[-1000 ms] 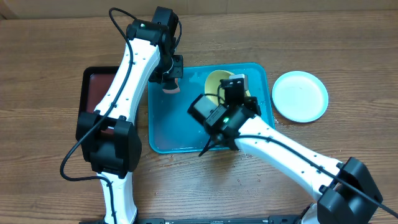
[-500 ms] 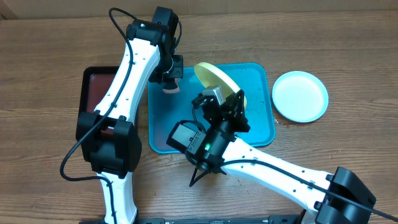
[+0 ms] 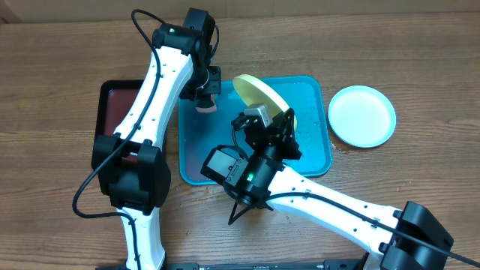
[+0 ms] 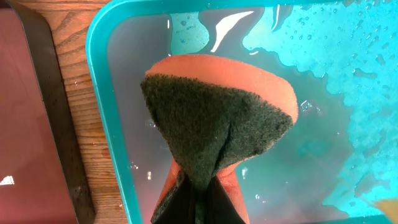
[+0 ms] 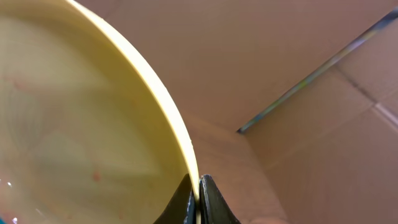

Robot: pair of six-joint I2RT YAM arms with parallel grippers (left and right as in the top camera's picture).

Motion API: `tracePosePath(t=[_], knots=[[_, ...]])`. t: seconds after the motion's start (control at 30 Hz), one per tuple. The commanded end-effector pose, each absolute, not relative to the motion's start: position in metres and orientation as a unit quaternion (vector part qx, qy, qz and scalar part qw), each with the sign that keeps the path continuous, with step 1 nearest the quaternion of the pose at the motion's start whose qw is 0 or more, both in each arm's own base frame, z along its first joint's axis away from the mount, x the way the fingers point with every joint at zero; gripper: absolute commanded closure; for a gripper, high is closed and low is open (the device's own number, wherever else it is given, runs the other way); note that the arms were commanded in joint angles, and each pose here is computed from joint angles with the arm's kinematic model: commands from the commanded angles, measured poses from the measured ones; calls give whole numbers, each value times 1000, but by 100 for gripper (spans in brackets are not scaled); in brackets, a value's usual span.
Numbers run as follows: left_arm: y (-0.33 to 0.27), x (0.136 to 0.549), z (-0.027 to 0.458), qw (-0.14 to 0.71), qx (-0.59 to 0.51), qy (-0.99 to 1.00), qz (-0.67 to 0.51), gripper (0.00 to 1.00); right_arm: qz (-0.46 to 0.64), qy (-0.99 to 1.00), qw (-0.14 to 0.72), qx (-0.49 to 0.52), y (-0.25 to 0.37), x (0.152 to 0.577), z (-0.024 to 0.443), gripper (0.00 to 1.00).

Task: Clean dirty plates on tray and stack at the side
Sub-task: 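Tilt up the yellow plate with the right gripper, then carry the yellow plate right and lower it onto the stacked plates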

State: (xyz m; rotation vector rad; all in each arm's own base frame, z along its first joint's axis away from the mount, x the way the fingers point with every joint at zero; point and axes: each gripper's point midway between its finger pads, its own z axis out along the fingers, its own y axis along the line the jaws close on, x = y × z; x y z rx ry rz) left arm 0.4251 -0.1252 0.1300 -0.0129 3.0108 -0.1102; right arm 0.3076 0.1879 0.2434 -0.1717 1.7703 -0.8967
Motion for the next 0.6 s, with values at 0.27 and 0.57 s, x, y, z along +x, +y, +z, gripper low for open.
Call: tracePosePath(t=[0.27,0.57], knots=[[-130,426,142,76,7,996,-49,96,-188,921,341,-8,177,313,164,96],[-130,426,142,75,7,996,-48,96,18,978,204,-43,201,327,130,96]])
